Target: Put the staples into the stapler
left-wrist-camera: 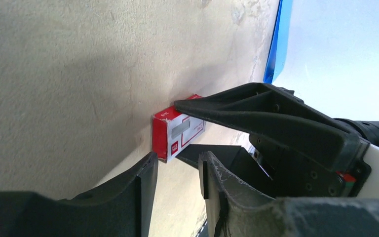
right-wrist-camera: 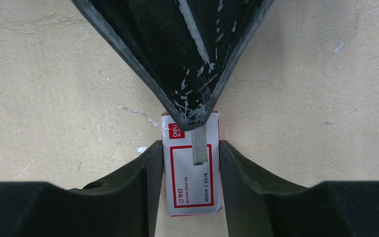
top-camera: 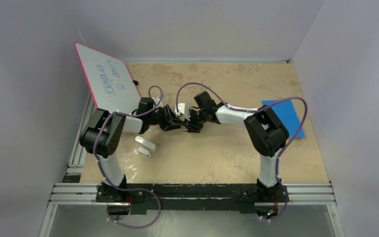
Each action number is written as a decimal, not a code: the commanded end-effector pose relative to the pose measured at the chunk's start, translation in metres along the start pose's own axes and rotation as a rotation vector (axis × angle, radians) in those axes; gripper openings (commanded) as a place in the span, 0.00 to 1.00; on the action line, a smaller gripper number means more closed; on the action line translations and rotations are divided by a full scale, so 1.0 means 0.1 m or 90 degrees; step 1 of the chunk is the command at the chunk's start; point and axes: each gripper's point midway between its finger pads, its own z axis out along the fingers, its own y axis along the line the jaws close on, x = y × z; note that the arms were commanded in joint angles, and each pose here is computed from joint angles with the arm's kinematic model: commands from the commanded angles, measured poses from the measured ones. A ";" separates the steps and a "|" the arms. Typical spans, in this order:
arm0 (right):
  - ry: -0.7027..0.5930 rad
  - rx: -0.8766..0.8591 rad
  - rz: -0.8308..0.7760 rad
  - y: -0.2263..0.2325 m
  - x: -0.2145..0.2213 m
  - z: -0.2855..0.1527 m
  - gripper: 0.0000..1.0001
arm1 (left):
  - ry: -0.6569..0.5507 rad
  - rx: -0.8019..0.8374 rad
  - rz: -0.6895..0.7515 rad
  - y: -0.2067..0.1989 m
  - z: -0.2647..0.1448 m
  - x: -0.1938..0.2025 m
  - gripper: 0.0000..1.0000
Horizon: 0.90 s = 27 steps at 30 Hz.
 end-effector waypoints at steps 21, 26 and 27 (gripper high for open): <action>-0.054 0.017 -0.012 -0.01 -0.33 0.06 0.44 | 0.040 0.044 0.042 -0.13 0.29 0.05 0.22; -0.064 0.021 -0.019 0.02 -0.40 0.09 0.44 | 0.040 0.037 0.031 -0.10 0.28 0.07 0.22; -0.064 0.023 -0.019 0.01 -0.40 0.10 0.44 | 0.042 0.036 0.029 -0.09 0.28 0.08 0.22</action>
